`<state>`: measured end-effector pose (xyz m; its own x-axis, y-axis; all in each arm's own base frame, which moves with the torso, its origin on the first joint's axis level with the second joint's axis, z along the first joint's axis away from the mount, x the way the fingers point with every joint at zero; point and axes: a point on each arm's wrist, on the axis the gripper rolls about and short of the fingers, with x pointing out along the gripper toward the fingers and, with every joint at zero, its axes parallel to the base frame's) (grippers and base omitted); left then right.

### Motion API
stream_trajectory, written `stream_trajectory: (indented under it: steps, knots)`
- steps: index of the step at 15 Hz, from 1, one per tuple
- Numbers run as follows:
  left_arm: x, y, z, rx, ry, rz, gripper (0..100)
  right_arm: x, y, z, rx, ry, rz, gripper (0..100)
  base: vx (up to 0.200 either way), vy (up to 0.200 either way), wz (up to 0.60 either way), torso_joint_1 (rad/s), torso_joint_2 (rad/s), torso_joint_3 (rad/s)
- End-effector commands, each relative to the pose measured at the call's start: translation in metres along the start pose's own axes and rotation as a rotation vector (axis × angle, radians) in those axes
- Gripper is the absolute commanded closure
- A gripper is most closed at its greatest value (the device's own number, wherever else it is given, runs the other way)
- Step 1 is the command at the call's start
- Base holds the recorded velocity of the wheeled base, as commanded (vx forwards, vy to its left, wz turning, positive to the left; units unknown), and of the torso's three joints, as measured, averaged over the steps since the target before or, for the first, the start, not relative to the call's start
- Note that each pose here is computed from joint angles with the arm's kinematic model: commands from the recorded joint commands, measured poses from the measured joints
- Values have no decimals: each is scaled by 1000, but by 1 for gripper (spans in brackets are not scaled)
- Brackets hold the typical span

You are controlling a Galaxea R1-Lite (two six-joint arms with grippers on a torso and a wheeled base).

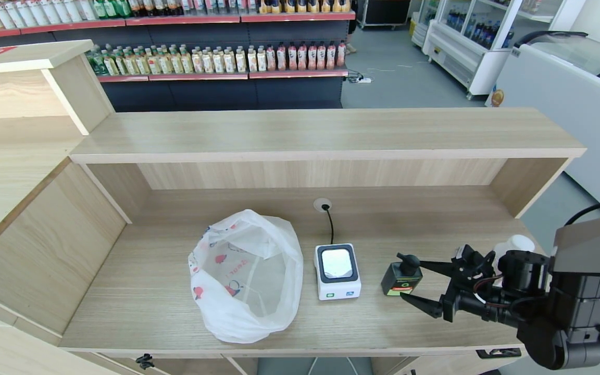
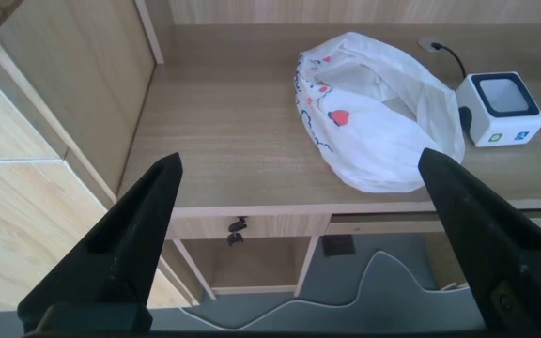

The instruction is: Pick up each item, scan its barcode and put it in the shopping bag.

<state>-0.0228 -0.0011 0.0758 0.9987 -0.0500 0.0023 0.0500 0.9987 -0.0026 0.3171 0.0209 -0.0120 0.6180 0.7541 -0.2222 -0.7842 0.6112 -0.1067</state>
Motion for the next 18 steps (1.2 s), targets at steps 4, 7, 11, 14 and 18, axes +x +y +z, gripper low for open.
stream_trajectory:
  steps: [4, 7, 11, 14, 18]
  knots:
    - [0, 0, 0, 0, -1, -1, 0, 11, -7, -10, -4, -29, 65, 0, 0, 0, 0, 0, 0, 0]
    - [0, 0, 0, 0, -1, -1, 0, 13, -8, -13, 2, -39, 96, 0, 0, 0, 0, 0, 0, 0]
    - [0, 0, 0, 0, -1, -1, 0, 17, -10, -19, 9, -44, 116, 0, 0, 0, 0, 0, 0, 0]
    - [0, 0, 0, 0, -1, -1, 0, 21, -14, -23, 3, -54, 128, 0, 0, 0, 0, 0, 0, 0]
    - [0, 0, 0, 0, -2, -1, 0, 26, -20, -26, -5, -73, 147, 0, 0, 0, 0, 0, 0, 0]
